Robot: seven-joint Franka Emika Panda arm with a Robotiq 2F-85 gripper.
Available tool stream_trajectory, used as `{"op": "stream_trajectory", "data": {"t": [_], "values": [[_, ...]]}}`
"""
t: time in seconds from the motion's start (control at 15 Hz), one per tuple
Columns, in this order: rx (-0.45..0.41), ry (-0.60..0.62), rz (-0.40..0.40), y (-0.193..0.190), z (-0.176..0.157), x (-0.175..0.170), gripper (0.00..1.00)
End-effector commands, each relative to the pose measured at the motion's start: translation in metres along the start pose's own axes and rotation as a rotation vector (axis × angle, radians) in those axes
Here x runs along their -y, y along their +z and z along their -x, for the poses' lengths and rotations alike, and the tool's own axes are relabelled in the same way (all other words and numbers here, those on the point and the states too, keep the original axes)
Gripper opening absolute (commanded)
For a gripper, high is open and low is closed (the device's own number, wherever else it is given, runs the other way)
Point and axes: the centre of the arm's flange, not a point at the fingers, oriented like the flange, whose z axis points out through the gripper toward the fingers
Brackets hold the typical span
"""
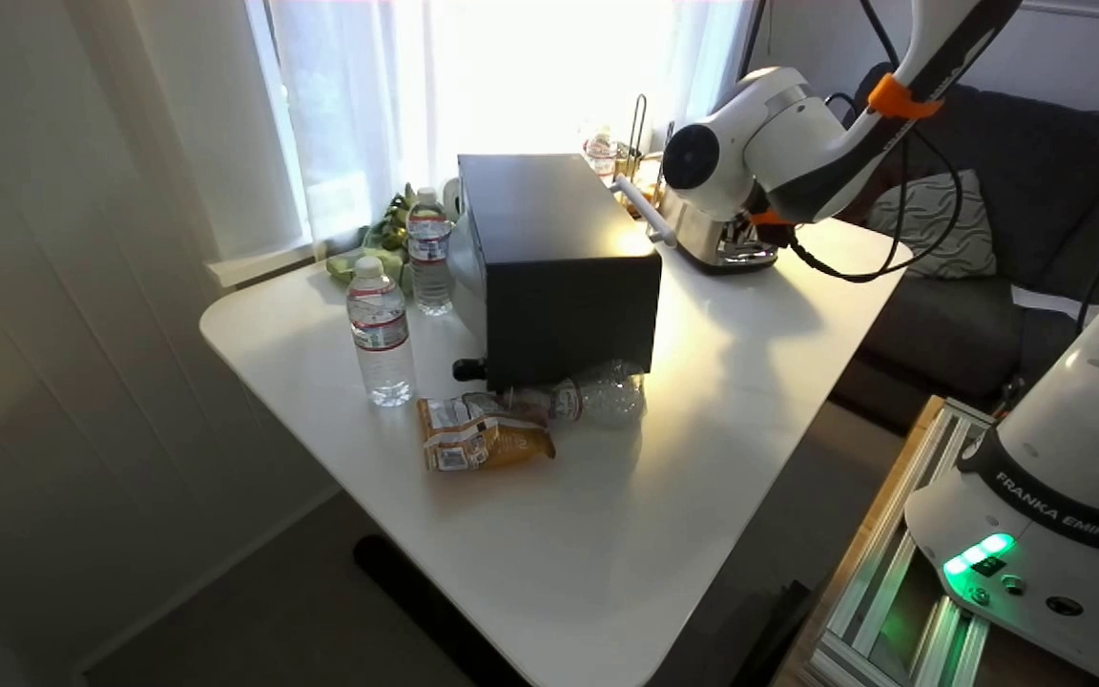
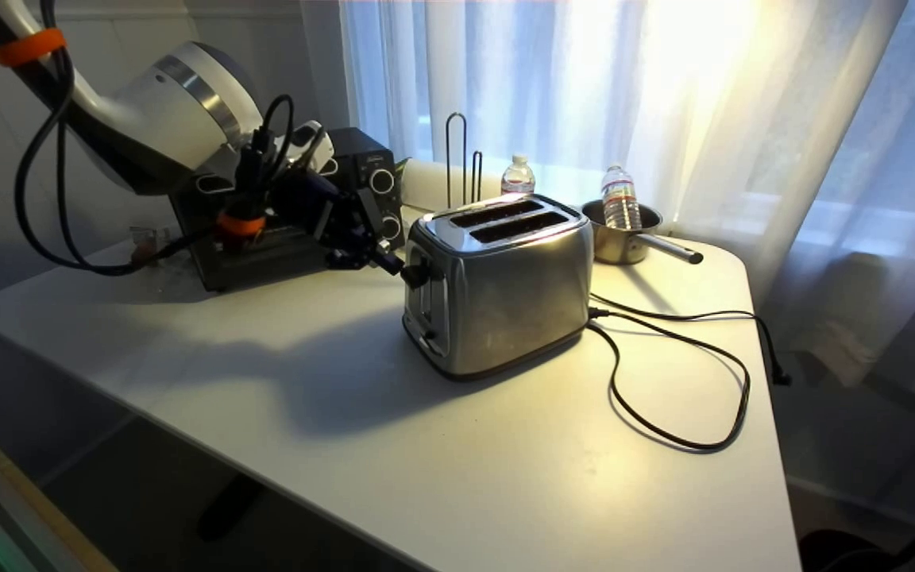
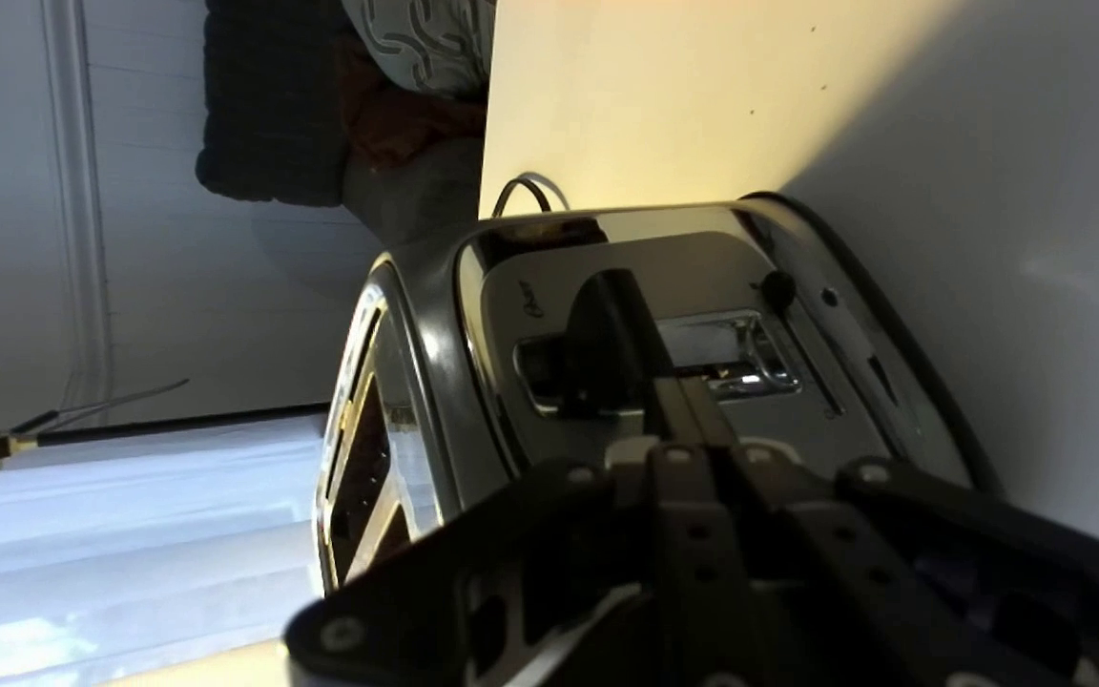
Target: Lift the toaster lever
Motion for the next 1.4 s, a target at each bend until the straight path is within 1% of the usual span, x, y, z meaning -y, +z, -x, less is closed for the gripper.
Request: {"op": "stream_trajectory", "data": {"t": [0.0,0.4,0.87,1.33], "values": [[0.007,-0.063,0.034,0.0108,-0.0087,0.0059,0.00],[0.011,-0.108,0.029,0.0146,-0.0105,0.0117,0.00],[-0.005,-0.117,0.036,0.0135,-0.0147,0.0102,0.00],[0.004,-0.130,0.031,0.0145,-0.0180,0.0102,0.00]]}}
